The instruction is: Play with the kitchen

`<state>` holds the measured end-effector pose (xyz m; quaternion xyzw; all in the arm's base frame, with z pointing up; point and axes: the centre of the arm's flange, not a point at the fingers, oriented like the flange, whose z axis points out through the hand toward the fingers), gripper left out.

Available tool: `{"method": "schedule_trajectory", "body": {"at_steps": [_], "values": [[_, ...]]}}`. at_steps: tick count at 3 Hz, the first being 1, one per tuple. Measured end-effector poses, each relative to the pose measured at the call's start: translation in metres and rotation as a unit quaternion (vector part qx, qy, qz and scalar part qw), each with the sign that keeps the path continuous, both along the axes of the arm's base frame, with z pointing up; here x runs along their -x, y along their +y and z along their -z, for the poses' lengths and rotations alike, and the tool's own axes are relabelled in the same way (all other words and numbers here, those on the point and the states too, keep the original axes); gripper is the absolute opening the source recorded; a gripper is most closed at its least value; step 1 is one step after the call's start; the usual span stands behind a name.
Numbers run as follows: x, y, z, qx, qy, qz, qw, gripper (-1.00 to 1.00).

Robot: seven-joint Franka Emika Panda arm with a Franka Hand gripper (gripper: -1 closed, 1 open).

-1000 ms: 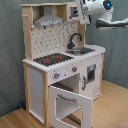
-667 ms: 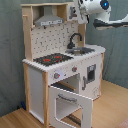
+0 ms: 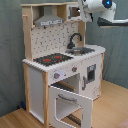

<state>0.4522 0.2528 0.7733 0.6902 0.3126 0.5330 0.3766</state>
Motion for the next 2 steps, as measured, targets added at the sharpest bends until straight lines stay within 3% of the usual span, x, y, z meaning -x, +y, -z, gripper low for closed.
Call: {"method": "schedule_trajectory", "body": {"at_steps": [2], "values": [[0.041,-0.001,0.014,0.004,-0.01,0.04,0.9991,-1.0]]}}
